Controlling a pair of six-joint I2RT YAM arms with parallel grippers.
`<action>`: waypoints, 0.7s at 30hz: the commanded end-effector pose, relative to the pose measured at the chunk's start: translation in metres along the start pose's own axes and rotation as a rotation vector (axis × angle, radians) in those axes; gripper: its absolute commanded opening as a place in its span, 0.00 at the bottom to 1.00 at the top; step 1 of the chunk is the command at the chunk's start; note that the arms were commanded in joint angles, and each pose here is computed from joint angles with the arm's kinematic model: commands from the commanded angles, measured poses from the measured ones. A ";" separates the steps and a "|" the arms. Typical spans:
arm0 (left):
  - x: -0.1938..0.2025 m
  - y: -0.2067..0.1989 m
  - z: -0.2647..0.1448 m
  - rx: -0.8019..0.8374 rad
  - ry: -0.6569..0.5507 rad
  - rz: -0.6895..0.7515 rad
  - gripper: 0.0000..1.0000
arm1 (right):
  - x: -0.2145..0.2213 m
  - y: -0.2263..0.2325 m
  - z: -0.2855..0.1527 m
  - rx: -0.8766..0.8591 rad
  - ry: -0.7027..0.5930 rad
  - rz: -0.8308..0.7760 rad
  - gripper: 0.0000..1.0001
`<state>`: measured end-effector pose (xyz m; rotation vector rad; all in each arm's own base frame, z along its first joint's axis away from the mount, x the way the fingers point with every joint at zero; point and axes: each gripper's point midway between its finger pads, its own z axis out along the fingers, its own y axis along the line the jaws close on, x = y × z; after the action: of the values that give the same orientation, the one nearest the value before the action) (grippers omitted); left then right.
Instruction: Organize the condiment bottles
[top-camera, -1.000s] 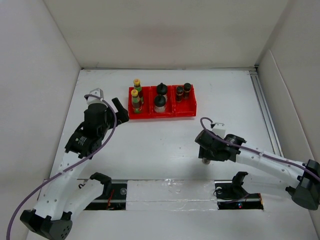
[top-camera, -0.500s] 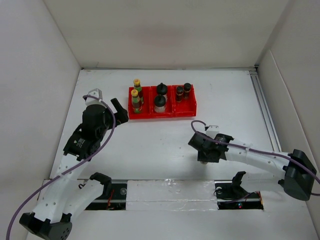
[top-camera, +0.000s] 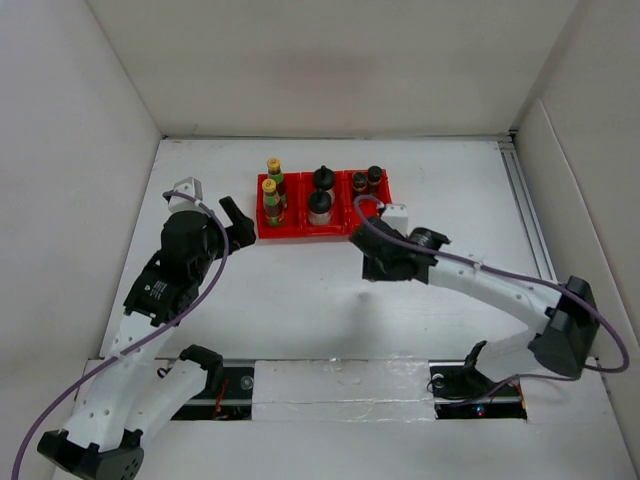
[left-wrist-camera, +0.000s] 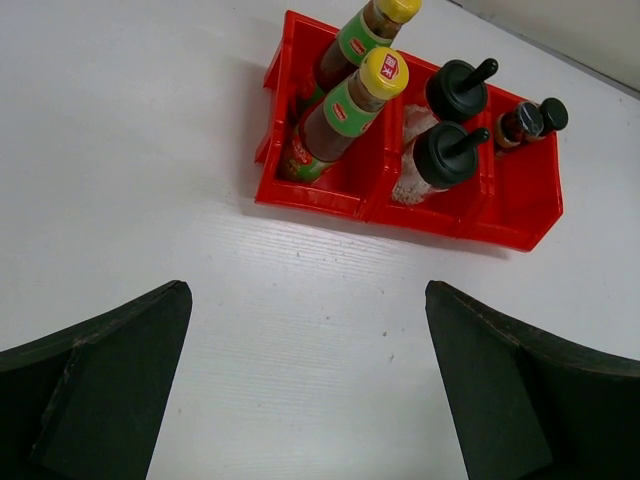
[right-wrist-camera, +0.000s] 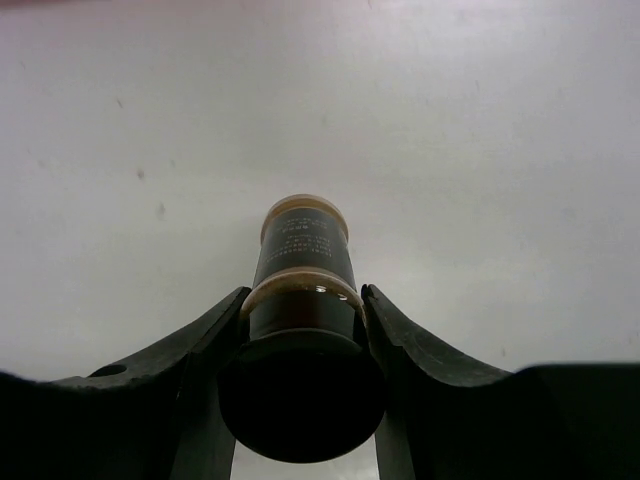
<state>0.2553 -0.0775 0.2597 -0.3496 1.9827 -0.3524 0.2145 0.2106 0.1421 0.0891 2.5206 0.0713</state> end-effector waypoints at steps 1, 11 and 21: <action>-0.003 -0.002 0.004 0.007 -0.015 0.004 0.99 | -0.054 0.017 0.020 0.000 -0.078 -0.070 0.02; -0.003 0.002 0.006 -0.019 -0.018 -0.002 0.99 | -0.163 0.017 0.068 0.034 -0.087 -0.107 0.01; -0.001 0.004 0.010 -0.036 -0.008 -0.001 0.99 | -0.208 -0.007 0.129 0.039 -0.048 -0.156 0.01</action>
<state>0.2591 -0.0758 0.2510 -0.3599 2.0063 -0.3216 0.4440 0.1837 0.1493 0.0018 2.4955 -0.0833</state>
